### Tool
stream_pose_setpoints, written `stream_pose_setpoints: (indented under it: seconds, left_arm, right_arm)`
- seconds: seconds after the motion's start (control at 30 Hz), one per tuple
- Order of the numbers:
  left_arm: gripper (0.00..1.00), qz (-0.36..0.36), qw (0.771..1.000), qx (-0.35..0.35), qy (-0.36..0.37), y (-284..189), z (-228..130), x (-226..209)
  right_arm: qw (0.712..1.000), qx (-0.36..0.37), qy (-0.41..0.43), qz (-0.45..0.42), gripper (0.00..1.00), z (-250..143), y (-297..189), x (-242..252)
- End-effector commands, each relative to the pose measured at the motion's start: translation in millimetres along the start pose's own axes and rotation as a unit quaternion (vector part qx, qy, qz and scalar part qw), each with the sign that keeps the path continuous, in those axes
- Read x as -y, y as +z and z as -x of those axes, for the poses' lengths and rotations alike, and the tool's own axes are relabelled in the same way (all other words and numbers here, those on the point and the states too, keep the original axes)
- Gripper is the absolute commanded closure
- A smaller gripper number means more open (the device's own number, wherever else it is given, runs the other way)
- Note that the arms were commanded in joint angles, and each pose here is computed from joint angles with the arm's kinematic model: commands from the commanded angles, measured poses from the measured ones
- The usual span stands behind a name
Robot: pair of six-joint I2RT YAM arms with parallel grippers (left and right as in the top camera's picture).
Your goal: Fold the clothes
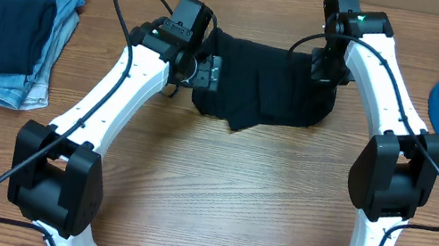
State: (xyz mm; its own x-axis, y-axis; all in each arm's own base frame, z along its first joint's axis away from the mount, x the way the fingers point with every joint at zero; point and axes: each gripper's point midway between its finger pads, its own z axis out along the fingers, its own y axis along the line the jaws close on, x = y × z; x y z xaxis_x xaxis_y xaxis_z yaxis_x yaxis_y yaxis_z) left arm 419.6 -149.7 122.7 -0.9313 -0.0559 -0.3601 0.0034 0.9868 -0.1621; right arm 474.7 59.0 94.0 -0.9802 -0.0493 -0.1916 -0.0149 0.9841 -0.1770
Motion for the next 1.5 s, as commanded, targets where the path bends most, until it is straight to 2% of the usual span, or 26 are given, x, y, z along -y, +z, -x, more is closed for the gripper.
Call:
stream_pose_setpoints:
  seconds: [0.0, 0.43, 0.73, 1.03, 1.13, 1.4, 1.43, 1.47]
  left_arm:
    - [0.0, 0.001, 1.0, 0.014, 0.0, -8.3, 5.5, -2.8]
    - [0.0, 0.001, 1.0, 0.014, 0.0, -8.3, 5.5, -2.8]
    - [0.0, 0.001, 1.0, 0.014, 0.0, -8.3, 5.5, -2.8]
    - [0.0, 0.001, 1.0, 0.014, 0.0, -8.3, 5.5, -2.8]
    - [0.0, 0.001, 1.0, 0.014, 0.0, -8.3, 5.5, -2.8]
    - [0.0, -0.023, 0.997, 0.08, 0.005, -11.6, 37.9, 9.0]
    - [0.17, -0.022, 0.996, 0.082, 0.018, -11.8, 38.6, 9.5]
    - [0.58, -0.016, 0.996, 0.083, 0.029, -11.8, 39.2, 7.7]
  right_arm:
    - [0.999, 0.029, 0.003, 0.019, 0.96, 9.3, -24.5, -2.9]
    - [0.999, 0.034, 0.004, 0.031, 0.96, 11.9, -25.1, -7.3]
    - [0.996, 0.03, 0.003, 0.087, 0.96, 10.9, -27.4, -26.8]
    - [0.996, 0.036, -0.003, 0.087, 0.96, 12.0, -30.1, -35.0]
    - [0.997, 0.052, 0.011, 0.055, 0.96, 17.6, -32.5, -31.4]
    - [0.991, 0.119, -0.033, 0.059, 0.96, 29.8, -85.8, -71.6]
    - [0.99, 0.121, -0.047, 0.06, 0.96, 28.1, -88.2, -78.4]
    - [0.989, 0.123, -0.06, 0.054, 0.96, 24.7, -90.5, -87.1]
